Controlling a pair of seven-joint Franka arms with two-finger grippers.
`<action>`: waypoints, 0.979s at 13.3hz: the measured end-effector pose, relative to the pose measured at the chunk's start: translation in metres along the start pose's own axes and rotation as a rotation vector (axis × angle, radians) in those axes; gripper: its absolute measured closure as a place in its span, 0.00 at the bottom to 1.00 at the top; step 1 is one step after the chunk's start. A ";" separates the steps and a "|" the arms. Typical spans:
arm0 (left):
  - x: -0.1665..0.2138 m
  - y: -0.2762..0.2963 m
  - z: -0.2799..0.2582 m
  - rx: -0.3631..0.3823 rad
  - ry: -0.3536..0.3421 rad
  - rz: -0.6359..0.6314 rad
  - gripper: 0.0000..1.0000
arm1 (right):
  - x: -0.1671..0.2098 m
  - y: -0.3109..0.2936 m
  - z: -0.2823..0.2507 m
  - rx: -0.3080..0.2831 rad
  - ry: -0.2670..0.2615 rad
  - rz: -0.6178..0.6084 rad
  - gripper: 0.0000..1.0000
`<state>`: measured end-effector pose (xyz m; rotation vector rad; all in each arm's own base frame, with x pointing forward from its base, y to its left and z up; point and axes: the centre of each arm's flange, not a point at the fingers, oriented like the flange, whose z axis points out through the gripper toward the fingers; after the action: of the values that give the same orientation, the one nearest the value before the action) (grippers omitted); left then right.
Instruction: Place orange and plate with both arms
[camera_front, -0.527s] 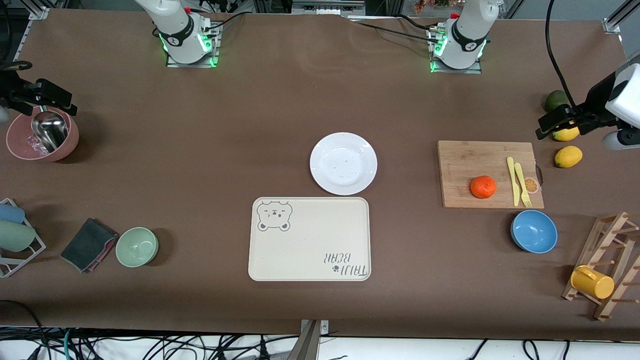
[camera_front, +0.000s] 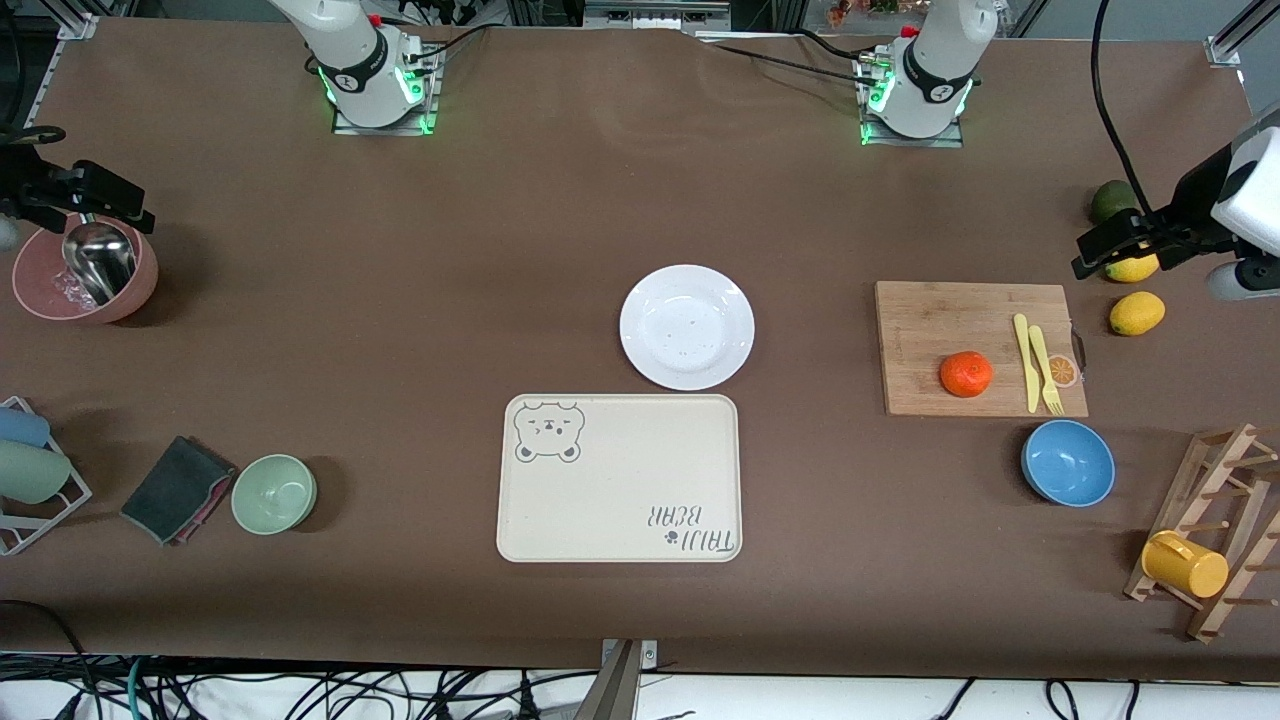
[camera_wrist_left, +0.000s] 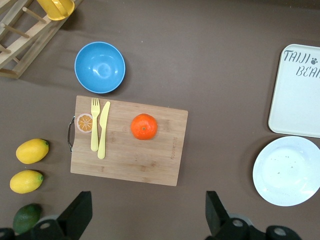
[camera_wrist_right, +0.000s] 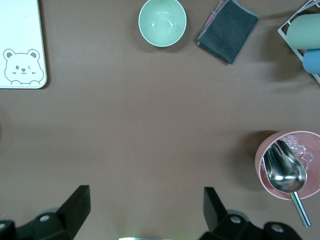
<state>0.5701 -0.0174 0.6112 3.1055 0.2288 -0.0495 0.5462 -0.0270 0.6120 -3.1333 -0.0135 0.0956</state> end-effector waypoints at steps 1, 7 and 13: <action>0.000 0.000 0.000 0.000 0.000 0.000 0.00 | 0.000 -0.001 0.000 0.000 0.000 -0.001 0.00; 0.001 -0.003 -0.002 -0.001 0.003 -0.005 0.00 | 0.000 -0.002 0.000 0.000 -0.001 -0.004 0.00; 0.002 -0.010 -0.002 -0.001 0.003 -0.017 0.00 | -0.001 -0.002 0.001 0.000 -0.008 -0.004 0.00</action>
<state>0.5704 -0.0076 0.6127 3.1031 0.2554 -0.0447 0.5454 -0.0249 0.6113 -3.1324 -0.0195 0.1088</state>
